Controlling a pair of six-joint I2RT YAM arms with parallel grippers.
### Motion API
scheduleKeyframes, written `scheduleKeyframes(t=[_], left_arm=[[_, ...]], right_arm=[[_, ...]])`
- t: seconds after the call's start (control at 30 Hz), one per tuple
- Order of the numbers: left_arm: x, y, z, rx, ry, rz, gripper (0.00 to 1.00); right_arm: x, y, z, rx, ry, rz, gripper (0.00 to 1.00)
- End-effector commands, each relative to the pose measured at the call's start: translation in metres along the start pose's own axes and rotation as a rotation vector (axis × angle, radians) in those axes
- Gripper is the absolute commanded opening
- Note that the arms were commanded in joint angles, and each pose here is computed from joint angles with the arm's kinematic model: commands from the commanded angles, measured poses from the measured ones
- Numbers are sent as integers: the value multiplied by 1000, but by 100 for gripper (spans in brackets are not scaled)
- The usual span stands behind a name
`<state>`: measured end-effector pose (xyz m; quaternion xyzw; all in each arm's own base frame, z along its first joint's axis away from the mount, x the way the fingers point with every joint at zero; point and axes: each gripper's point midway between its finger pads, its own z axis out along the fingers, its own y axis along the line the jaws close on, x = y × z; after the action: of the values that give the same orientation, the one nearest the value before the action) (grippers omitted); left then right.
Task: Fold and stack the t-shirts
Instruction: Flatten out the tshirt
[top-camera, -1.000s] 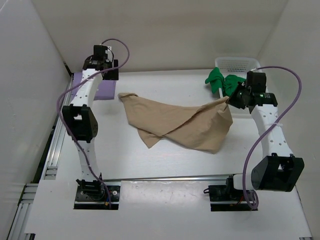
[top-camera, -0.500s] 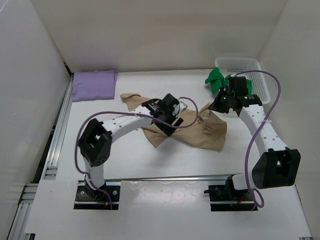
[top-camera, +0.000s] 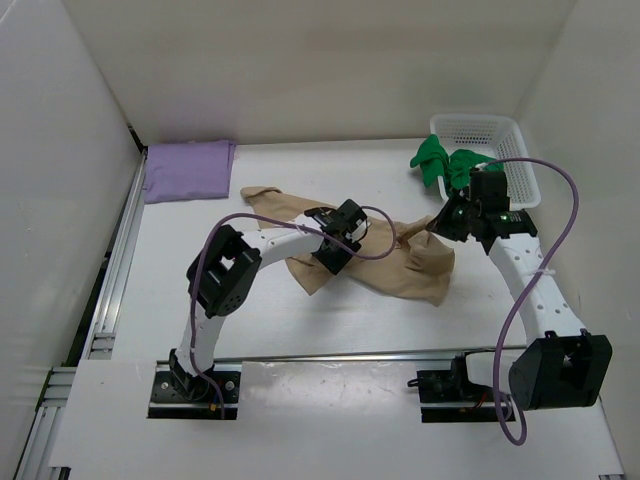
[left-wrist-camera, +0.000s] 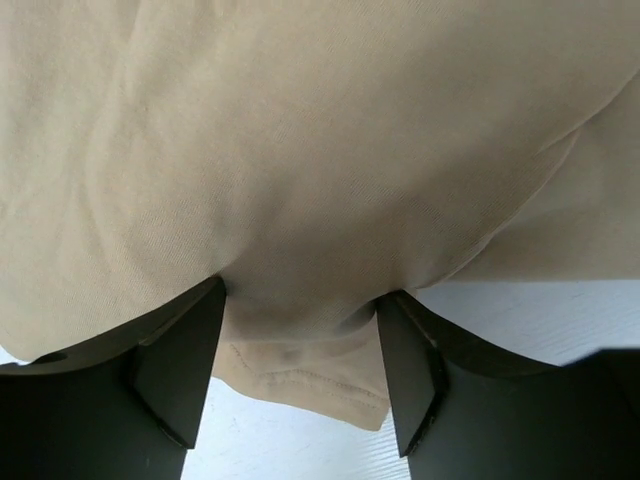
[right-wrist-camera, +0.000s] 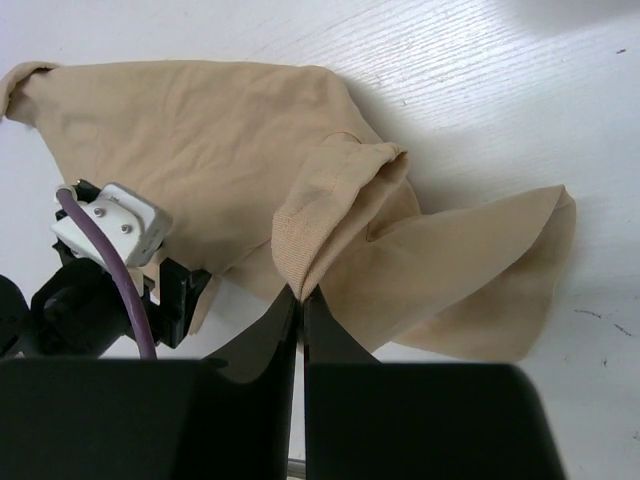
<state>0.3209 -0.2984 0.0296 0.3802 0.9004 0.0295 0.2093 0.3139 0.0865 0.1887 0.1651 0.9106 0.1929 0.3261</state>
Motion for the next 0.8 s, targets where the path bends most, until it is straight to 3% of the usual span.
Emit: scheduleKeyframes(t=[0.0,0.2,0.33,0.4,0.57,0.6,0.63,0.77], left_arm=[[-33,-6,-23,34,-110,-13,74],[-35,-28,-39,99,-129,20,80],[-27,-24,-22,52,-86,27,79],[-27,-21,-17,27,-81,27,71],[-46,9,-18,-76,-113,-13,36],[-46,9,-18,-76,-113,-13,28],[-47,12,-22,-91,-122,-16,10],[-55,41,-57,-120,-190,-72,10]], right_arm=[[-8,3,-5,-14,-40,-17,0],[-5,-1,-6,-1,-37,-15,0],[-6,0,-8,-6,-45,-17,0],[-6,0,-8,-5,-45,-26,0],[-7,0,-14,-4,-60,-28,0],[-7,0,-14,-4,-60,-28,0],[-7,1,-17,-8,-68,-29,0],[-14,-6,-21,23,-97,-43,0]])
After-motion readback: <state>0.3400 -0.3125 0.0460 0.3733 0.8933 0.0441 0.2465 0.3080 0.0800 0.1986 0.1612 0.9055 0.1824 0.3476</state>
